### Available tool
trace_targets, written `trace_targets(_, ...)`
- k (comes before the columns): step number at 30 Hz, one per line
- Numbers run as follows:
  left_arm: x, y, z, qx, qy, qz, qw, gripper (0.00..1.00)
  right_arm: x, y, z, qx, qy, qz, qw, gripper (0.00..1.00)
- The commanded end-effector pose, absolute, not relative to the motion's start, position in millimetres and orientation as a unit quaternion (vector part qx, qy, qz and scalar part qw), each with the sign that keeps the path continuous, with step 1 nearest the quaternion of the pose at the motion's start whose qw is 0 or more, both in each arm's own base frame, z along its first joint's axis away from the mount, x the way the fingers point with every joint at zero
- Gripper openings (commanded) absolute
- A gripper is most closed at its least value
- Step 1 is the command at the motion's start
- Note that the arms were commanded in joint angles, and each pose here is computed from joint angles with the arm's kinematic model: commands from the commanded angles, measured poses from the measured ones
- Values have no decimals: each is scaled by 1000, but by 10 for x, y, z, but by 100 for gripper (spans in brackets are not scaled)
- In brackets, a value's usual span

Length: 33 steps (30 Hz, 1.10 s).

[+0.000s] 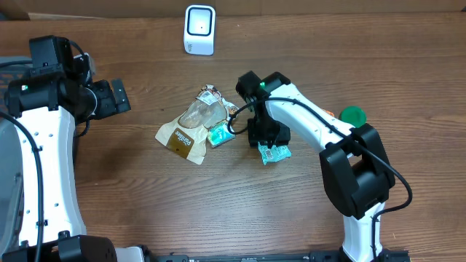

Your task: Scan the item barcode

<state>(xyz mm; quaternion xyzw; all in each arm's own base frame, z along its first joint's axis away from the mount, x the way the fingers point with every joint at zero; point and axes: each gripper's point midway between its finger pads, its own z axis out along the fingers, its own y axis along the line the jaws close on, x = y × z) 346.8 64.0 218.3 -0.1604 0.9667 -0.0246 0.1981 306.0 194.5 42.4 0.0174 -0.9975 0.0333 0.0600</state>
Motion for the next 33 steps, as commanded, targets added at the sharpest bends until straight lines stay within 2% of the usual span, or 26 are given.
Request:
trace_targets(1, 3478, 614, 2224, -151, 967, -25, 204, 99, 3049, 2140, 622, 28, -998, -24, 59, 52)
trace_targets(7, 3478, 614, 2224, -151, 967, -25, 204, 100, 2835, 2357, 485, 29, -992, -77, 100, 30)
trace_targets(14, 3478, 614, 2224, -151, 967, -25, 204, 100, 2611, 2330, 216, 38, -990, -65, 120, 29)
trace_targets(18, 3478, 614, 2224, -151, 967, -25, 204, 100, 2648, 2118, 131, 32, -993, -23, 109, 29)
trace_targets(27, 3478, 612, 2224, -151, 967, -25, 204, 100, 3062, 1329, 102, -45, -994, 86, 53, 29)
trace_targets(33, 3477, 614, 2224, -151, 967, -25, 204, 100, 3426, 1045, 77, -79, -994, 70, 10, 25)
